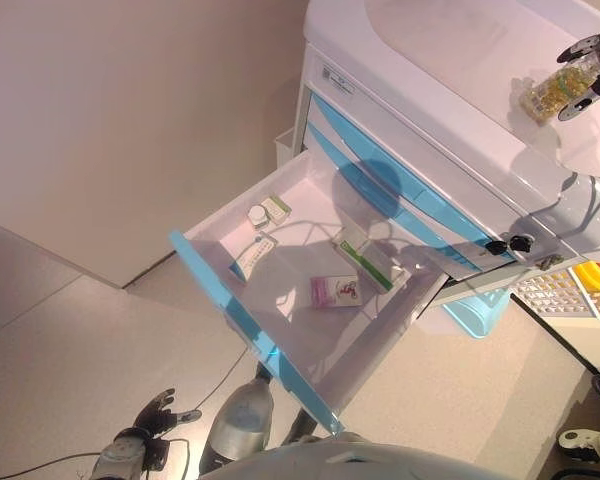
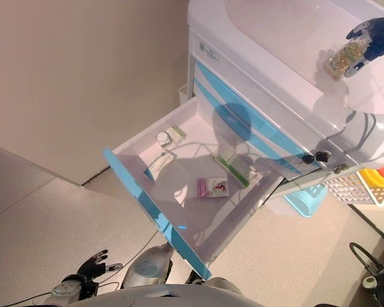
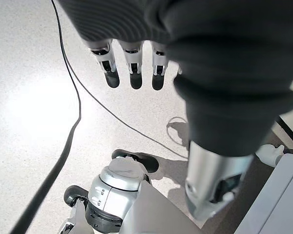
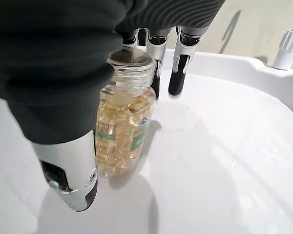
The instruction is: Open the drawer and pick up the medicine
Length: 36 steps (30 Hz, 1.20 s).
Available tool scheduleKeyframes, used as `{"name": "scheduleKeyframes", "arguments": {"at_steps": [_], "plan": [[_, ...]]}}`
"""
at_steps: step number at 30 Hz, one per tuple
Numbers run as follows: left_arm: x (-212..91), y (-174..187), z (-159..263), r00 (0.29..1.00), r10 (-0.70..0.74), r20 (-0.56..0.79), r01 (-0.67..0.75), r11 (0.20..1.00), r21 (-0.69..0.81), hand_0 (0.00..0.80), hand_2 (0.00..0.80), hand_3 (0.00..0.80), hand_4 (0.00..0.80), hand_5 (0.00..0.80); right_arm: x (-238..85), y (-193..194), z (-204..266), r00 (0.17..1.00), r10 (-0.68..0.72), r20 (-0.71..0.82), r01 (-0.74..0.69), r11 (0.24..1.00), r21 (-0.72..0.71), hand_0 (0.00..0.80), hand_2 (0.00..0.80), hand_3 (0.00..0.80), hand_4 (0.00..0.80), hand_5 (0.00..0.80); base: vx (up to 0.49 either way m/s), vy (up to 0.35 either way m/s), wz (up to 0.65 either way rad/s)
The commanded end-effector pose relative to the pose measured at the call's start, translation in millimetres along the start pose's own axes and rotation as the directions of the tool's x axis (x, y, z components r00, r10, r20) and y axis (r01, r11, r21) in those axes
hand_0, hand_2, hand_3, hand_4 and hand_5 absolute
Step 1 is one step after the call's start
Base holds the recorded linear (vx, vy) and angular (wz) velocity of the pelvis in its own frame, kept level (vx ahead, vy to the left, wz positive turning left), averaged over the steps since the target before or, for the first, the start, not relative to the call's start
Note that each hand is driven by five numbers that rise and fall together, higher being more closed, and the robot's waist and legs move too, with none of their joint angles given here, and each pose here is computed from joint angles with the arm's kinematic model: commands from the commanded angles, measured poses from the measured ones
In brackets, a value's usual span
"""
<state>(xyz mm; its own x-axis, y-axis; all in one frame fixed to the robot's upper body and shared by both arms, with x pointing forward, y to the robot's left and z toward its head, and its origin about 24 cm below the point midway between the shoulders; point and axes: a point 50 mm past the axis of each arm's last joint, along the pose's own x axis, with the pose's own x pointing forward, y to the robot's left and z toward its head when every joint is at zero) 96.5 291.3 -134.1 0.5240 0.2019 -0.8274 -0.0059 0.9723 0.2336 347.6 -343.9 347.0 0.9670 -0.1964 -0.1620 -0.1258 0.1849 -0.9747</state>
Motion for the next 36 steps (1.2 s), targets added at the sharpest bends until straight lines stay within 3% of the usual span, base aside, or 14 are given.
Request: {"name": "scheduleKeyframes", "arguments": {"at_steps": [1, 17, 23, 25, 28, 31, 33, 36], "plan": [[-10, 15, -19, 0.999, 0.04, -0.033, -0.039, 0.999, 0.011, 0.0, 0.0, 0.0, 0.0, 0.0, -16, -28, 0, 0.993, -0.12, 0.006, 0.12, 0.992, -0.026, 0.0, 0.0, 0.0, 0.0, 0.0, 0.0, 0.0, 0.0], [-13, 11, -25, 0.999, 0.018, -0.049, -0.014, 0.998, 0.069, 0.0, 0.0, 0.0, 0.0, 0.0, -51, -72, -11, 0.952, -0.306, -0.024, 0.307, 0.948, 0.089, 0.0, 0.0, 0.0, 0.0, 0.0, -0.018, -0.012, -0.07], [-11, 11, -19, 0.999, 0.001, -0.05, 0.004, 0.994, 0.106, 0.0, 0.0, 0.0, 0.0, 0.0, -73, -85, -27, 0.917, -0.396, -0.044, 0.394, 0.882, 0.26, 0.0, 0.0, 0.0, 0.0, 0.0, -0.045, -0.034, -0.25], [-9, 8, -16, 0.999, -0.012, -0.049, 0.017, 0.994, 0.109, 0.0, 0.0, 0.0, 0.0, 0.0, -76, -81, -32, 0.905, -0.425, -0.023, 0.403, 0.837, 0.371, 0.0, 0.0, 0.0, 0.0, 0.0, -0.061, 0.002, -0.33], [-6, -1, -11, 0.998, -0.046, -0.046, 0.051, 0.991, 0.123, 0.0, 0.0, 0.0, 0.0, 0.0, -73, -68, -37, 0.867, -0.498, 0.03, 0.388, 0.711, 0.586, 0.0, 0.0, 0.0, 0.0, 0.0, -0.075, 0.001, -0.41], [-3, -9, -5, 0.996, -0.077, -0.04, 0.083, 0.985, 0.153, 0.0, 0.0, 0.0, 0.0, 0.0, -57, -30, -52, 0.844, -0.536, 0.024, 0.347, 0.58, 0.737, 0.0, 0.0, 0.0, 0.0, 0.0, -0.072, -0.012, -0.32], [0, -14, 0, 0.996, -0.089, -0.031, 0.093, 0.982, 0.163, 0.0, 0.0, 0.0, 0.0, 0.0, -47, 4, -65, 0.836, -0.549, 0.005, 0.311, 0.481, 0.82, 0.0, 0.0, 0.0, 0.0, 0.0, -0.066, -0.008, -0.27], [2, -23, 4, 0.994, -0.11, -0.02, 0.112, 0.979, 0.172, 0.0, 0.0, 0.0, 0.0, 0.0, -32, 73, -80, 0.831, -0.552, -0.073, 0.242, 0.24, 0.94, 0.0, 0.0, 0.0, 0.0, 0.0, -0.045, -0.004, -0.28]]}}
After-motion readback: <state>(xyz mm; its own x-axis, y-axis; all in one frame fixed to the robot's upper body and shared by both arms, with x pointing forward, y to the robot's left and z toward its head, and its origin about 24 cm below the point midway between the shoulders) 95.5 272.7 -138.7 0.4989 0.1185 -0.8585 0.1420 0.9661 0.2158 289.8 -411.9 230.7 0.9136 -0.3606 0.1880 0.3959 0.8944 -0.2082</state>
